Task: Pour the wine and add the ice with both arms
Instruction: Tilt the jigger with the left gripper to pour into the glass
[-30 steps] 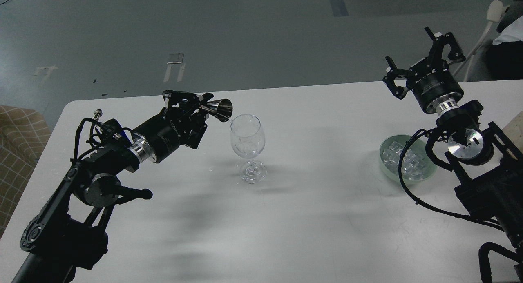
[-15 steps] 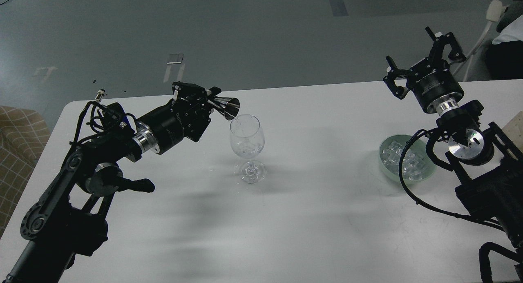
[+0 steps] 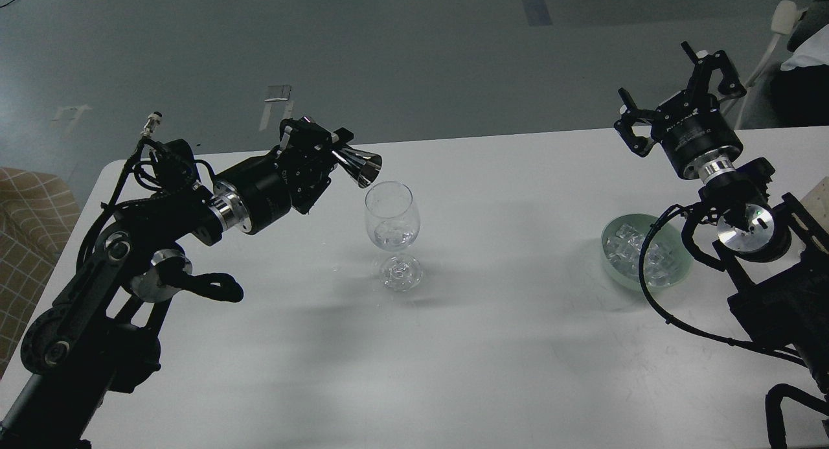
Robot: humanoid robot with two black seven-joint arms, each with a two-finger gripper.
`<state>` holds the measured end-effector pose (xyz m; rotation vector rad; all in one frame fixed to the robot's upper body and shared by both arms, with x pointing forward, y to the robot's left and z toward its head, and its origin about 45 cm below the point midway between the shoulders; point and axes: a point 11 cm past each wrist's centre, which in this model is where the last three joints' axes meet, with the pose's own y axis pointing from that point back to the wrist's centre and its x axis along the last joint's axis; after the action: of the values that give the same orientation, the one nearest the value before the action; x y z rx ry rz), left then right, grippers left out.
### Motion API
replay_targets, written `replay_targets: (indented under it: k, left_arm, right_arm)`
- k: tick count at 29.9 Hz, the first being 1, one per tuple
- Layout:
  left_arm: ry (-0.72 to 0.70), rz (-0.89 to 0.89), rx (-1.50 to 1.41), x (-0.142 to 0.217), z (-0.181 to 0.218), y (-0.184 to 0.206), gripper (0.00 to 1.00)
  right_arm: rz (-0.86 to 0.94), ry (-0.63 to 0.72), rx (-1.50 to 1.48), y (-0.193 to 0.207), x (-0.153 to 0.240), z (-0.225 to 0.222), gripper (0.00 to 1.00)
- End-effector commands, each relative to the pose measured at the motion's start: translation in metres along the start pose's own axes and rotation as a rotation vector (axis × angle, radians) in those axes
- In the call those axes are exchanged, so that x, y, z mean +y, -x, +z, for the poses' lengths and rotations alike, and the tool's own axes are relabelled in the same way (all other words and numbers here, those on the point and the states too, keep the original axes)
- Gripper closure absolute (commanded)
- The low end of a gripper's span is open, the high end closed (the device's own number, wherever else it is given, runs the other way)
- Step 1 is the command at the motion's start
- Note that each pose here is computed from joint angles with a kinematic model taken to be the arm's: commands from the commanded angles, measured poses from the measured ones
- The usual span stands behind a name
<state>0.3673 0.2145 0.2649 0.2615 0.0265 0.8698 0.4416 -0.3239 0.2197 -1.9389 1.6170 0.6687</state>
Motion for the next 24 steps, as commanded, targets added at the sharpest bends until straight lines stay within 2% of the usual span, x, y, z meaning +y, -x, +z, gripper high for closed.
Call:
replay_targets:
  k: [1, 15, 24]
  left_arm:
    - [-0.029, -0.017, -0.141, 0.001, 0.007, 0.009, 0.90]
    - [-0.061, 0.012, -0.332, 0.001, 0.022, 0.013, 0.90]
    - [-0.034, 0.001, -0.254, 0.005, 0.026, 0.011, 0.90]
  right_arm:
    - [0.003, -0.001, 0.000, -0.001, 0.000, 0.000, 0.00]
    - [0.006, 0.000, -0.002, -0.002, 0.001, 0.000, 0.00]
    - [0.008, 0.000, 0.000, -0.003, 0.001, 0.000, 0.00]
